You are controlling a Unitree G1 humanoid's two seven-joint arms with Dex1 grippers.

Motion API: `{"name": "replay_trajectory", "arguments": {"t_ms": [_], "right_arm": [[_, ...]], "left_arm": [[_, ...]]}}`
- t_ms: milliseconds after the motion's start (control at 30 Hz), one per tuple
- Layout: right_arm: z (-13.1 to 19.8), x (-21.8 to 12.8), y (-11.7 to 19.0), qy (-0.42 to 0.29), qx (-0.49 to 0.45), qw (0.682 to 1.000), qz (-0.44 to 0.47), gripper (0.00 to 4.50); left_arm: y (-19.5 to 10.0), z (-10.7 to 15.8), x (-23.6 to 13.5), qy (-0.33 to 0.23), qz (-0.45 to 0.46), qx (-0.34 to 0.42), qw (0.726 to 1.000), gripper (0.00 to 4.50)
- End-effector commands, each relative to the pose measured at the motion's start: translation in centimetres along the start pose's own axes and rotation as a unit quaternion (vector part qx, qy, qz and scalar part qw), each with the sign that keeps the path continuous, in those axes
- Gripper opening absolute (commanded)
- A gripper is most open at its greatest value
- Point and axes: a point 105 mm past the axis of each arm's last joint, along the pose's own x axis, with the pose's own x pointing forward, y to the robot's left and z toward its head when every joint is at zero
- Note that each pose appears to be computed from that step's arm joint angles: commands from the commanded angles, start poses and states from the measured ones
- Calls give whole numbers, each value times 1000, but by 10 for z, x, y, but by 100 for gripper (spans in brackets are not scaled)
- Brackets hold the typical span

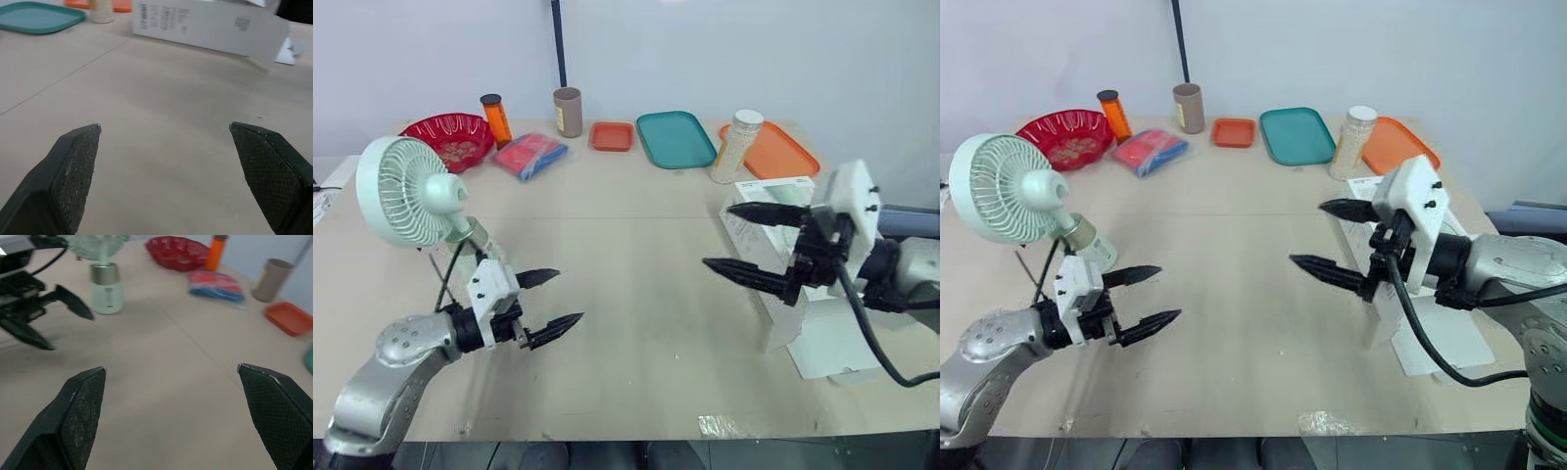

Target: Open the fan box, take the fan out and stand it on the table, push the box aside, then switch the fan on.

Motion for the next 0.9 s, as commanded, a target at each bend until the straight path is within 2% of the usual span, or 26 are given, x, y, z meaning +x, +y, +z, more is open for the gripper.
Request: {"name": "replay_trajectory", "arguments": {"t_ms": [33, 300, 600, 767, 900], "right_arm": [[7, 8, 5, -20, -5, 999, 41, 440], [15, 29, 4, -45, 80, 991, 93, 440], [22, 46, 12, -42, 88, 987, 128, 440], [30, 49, 7, -49, 92, 987, 120, 440], [32, 53, 4, -55, 83, 989, 108, 440]], "left_arm": [[-5, 14, -12, -17, 48, 55, 997, 450], [-17, 4, -49, 2, 151, 41, 988, 450], [-7, -5, -108, 31, 329, 76, 941, 450], [6, 3, -125, 4, 392, 54, 918, 450], [18, 10, -132, -4, 407, 51, 912, 450]]}}
